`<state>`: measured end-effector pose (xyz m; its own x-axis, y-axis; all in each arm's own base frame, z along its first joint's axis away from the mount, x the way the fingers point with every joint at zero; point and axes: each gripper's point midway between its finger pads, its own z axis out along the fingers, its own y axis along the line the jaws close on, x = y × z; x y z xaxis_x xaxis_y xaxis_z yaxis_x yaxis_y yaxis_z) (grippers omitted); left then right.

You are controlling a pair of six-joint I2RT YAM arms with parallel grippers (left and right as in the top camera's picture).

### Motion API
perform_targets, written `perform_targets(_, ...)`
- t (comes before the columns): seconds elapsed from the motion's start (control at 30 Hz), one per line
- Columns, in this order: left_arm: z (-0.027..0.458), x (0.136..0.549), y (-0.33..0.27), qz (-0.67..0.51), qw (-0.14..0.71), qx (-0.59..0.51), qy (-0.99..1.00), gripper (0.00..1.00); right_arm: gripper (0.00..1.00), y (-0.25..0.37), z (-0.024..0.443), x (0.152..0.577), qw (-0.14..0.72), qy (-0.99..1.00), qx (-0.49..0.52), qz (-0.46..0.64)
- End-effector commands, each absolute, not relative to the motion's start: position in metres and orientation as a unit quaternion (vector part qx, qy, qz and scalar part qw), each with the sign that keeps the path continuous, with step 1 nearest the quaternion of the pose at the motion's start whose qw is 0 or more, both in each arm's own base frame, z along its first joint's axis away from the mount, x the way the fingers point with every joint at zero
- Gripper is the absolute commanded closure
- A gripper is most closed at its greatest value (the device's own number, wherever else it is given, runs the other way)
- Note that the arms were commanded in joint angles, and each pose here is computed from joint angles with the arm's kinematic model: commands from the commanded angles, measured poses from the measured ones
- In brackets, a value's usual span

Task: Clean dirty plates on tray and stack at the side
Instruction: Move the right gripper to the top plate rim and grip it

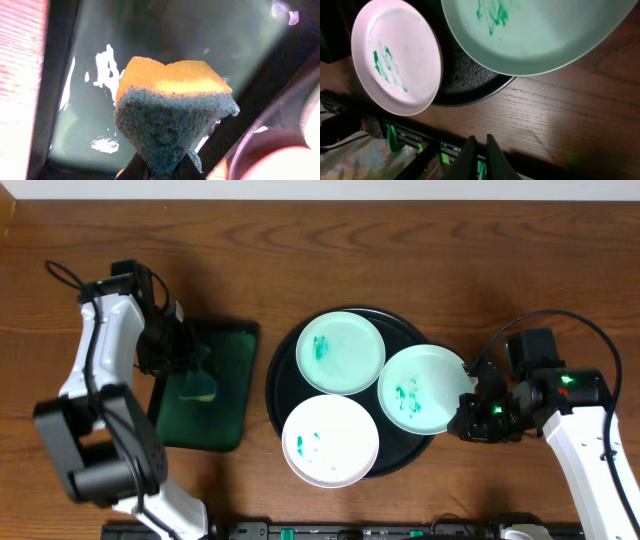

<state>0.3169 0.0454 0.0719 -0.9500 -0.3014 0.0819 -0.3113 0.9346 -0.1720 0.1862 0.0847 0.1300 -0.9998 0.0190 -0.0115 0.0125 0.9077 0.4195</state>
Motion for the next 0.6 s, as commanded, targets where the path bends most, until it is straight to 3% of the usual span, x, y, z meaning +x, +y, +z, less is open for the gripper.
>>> perform_targets(0.0,0.048,0.316,0.048,0.088,0.064,0.165,-0.98,0.93,0.94,0.087,0.137,0.189,0.018,0.975,0.004,0.22)
perform_targets(0.2,0.032,0.32,0.043,0.104,0.076,0.166,-0.978,0.93,0.93,0.089,0.137,0.187,0.014,0.974,0.005,0.225)
perform_targets(0.3,0.043,0.322,0.039,0.104,0.06,0.16,-0.98,0.92,0.83,0.094,0.14,0.189,0.017,0.97,0.003,0.242)
perform_targets(0.57,0.097,0.315,0.024,0.099,0.01,0.137,-0.986,0.92,0.26,0.117,0.154,0.232,0.11,0.956,-0.046,0.269)
